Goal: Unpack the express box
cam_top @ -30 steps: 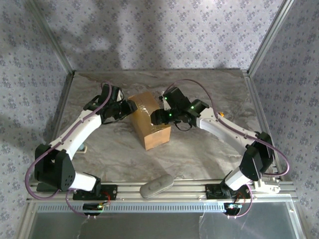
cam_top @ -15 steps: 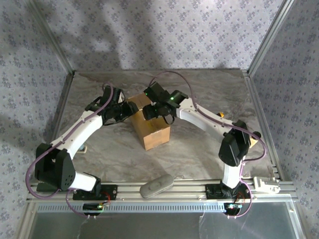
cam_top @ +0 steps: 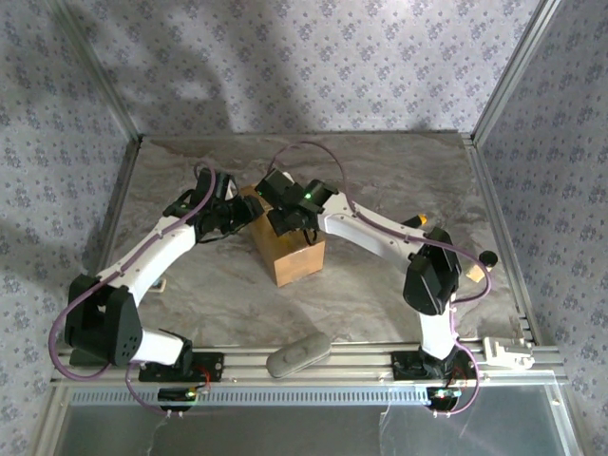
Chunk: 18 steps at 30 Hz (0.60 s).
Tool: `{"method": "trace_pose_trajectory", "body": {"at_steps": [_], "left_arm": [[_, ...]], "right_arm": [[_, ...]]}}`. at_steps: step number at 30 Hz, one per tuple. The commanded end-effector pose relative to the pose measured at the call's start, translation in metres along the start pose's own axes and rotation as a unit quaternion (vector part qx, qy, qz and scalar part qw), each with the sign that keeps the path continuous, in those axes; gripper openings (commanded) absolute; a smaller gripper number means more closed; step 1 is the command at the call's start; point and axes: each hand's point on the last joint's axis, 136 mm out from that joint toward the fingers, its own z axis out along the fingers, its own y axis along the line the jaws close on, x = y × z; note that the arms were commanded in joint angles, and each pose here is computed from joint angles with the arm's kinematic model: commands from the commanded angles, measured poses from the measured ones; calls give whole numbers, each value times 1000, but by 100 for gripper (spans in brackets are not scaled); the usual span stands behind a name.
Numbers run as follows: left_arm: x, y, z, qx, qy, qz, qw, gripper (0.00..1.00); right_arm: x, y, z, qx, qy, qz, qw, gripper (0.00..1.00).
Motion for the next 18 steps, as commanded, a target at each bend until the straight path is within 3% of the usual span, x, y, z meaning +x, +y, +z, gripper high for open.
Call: {"method": "trace_pose_trajectory", "body": {"at_steps": [1, 9, 18], "left_arm": [[37, 55, 13, -97, 59, -22, 993, 47], [41, 64, 13, -111, 62, -23, 992, 46], [45, 79, 10, -133, 68, -28, 988, 45]], "right_arm": [[19, -28, 18, 96, 38, -19, 994, 67], [19, -50, 6, 151, 27, -6, 988, 65], [-1, -66, -34, 135, -25, 43, 990, 63]]}}
